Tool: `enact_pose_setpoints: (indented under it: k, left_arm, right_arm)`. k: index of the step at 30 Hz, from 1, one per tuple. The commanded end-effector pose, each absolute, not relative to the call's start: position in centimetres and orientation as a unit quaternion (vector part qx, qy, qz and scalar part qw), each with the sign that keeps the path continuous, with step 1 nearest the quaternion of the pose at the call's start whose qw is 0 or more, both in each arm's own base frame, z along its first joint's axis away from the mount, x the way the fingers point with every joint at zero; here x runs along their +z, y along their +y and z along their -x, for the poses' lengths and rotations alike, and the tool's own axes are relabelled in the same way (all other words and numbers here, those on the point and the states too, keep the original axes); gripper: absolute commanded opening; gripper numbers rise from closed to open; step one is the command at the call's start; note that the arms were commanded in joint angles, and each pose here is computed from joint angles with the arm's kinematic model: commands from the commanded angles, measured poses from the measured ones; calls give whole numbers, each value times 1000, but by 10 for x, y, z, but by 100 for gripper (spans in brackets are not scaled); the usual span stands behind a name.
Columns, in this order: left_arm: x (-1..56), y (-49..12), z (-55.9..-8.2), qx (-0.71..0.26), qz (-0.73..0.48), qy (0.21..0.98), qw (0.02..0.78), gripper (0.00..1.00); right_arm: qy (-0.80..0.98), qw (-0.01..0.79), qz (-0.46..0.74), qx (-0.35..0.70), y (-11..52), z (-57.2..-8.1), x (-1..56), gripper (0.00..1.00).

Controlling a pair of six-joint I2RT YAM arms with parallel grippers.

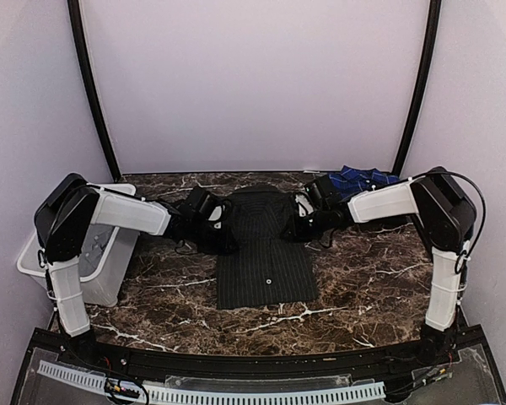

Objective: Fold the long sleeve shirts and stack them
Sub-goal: Smooth out the 2/3-rectangle-folded shirt at the center of the board.

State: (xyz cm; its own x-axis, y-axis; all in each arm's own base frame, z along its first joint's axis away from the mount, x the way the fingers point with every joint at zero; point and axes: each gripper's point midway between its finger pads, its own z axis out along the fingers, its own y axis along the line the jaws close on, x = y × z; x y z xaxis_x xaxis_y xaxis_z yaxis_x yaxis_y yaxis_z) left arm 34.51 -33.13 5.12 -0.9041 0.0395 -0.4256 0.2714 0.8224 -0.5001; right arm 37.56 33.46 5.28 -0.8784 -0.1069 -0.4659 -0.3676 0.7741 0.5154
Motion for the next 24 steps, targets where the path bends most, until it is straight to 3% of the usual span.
enact_pose_setpoints:
  k: [1, 12, 24]
  left_arm:
    - [43, -331, -373, -272, -86, 935, 212, 17]
    - [23, -323, -402, -226, -82, 948, 209, 17]
    - [96, -324, -400, -270, -82, 929, 239, 22]
  right_arm:
    - [925, 201, 91, 310, 317, -381, 32, 19]
    - [925, 217, 57, 307, 302, -383, 38, 19]
    - [903, 282, 104, 307, 331, -382, 115, 25]
